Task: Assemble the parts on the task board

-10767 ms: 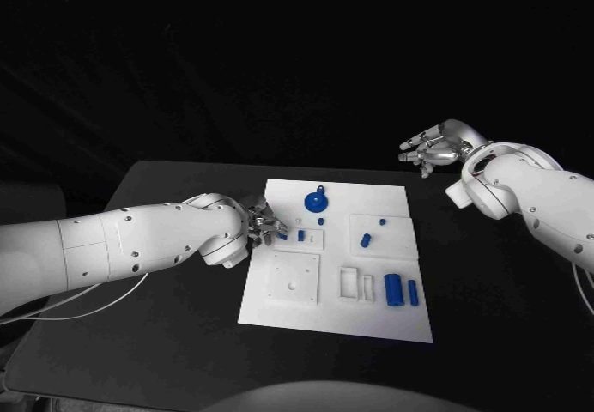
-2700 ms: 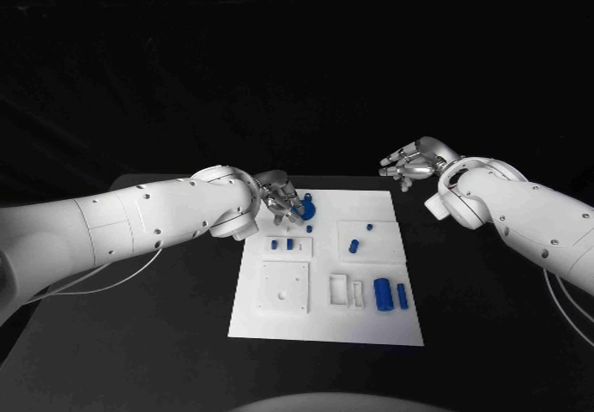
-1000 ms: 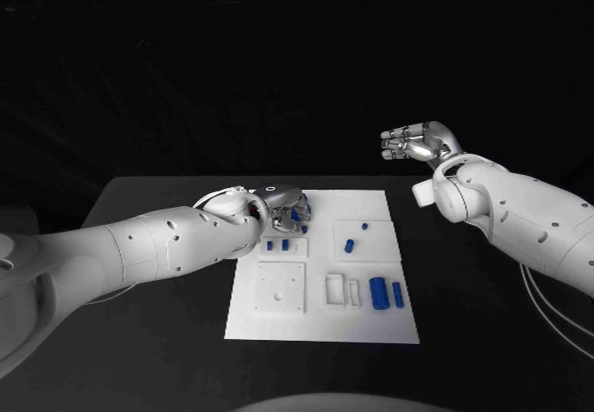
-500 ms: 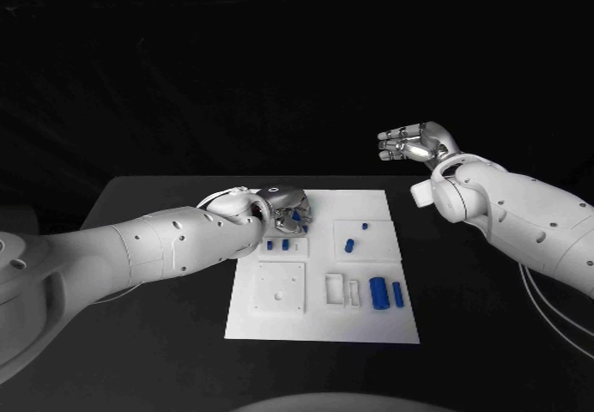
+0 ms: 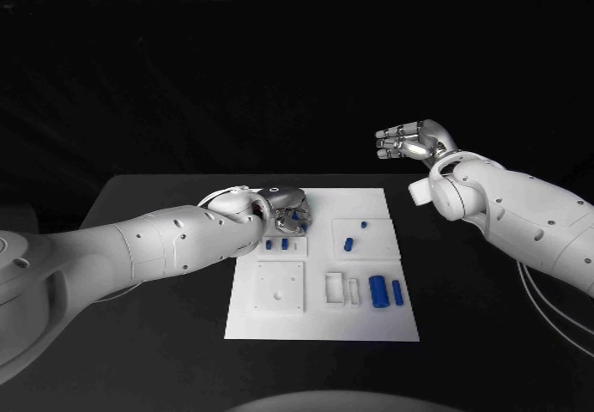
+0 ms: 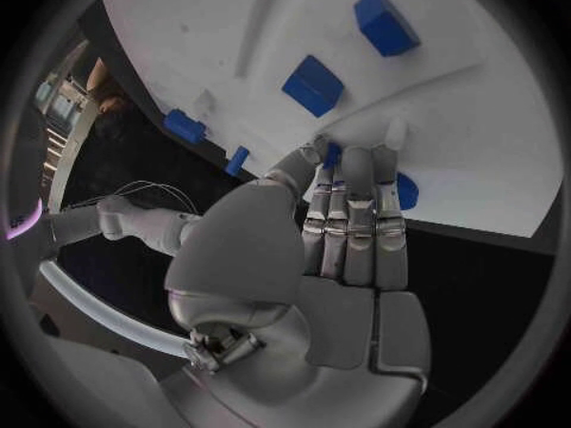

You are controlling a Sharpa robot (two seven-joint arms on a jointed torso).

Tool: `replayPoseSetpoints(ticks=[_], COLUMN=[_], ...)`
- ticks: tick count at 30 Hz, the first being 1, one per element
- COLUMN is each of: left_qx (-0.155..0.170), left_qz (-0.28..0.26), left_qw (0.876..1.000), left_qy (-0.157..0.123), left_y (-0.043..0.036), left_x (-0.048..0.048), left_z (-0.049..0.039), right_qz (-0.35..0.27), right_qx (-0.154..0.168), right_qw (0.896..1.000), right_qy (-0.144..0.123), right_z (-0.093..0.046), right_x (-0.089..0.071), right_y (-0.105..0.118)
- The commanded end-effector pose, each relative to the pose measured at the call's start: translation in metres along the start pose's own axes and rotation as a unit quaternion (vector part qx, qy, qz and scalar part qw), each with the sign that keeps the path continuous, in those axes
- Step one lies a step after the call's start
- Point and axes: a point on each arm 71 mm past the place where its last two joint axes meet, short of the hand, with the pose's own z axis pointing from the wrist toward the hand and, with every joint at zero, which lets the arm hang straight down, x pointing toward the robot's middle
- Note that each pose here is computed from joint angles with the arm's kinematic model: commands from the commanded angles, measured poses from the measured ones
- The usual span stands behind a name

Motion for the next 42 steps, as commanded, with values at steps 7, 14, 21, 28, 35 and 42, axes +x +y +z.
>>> replayPoseSetpoints(ticks=[7, 14, 21, 28, 35, 42], left_qx=[-0.006, -0.013, -0.013, -0.011, -0.011, -0.019], left_qz=[0.001, 0.002, 0.002, -0.002, -0.009, -0.039], left_qw=[1.0, 0.999, 0.999, 0.999, 1.0, 0.999], left_qy=[0.023, 0.039, 0.044, 0.031, 0.026, 0.024], left_y=[0.0007, 0.0026, 0.0028, 0.0049, 0.0085, 0.0121], left_x=[0.0064, 0.0094, 0.0104, 0.0087, 0.008, 0.0066], left_z=[0.0007, 0.0009, 0.0007, -0.0009, -0.0048, -0.013], right_qz=[-0.003, -0.002, -0.002, -0.002, -0.002, -0.002], right_qx=[-0.004, -0.004, -0.005, -0.005, -0.005, -0.005], right_qw=[1.0, 1.0, 1.0, 1.0, 1.0, 1.0], right_qy=[0.011, 0.013, 0.015, 0.015, 0.016, 0.015], right_z=[0.0, 0.0, 0.0, 0.0, 0.0, 0.0], right_x=[0.003, 0.004, 0.004, 0.004, 0.004, 0.003], right_y=[0.002, 0.002, 0.002, 0.002, 0.002, 0.001])
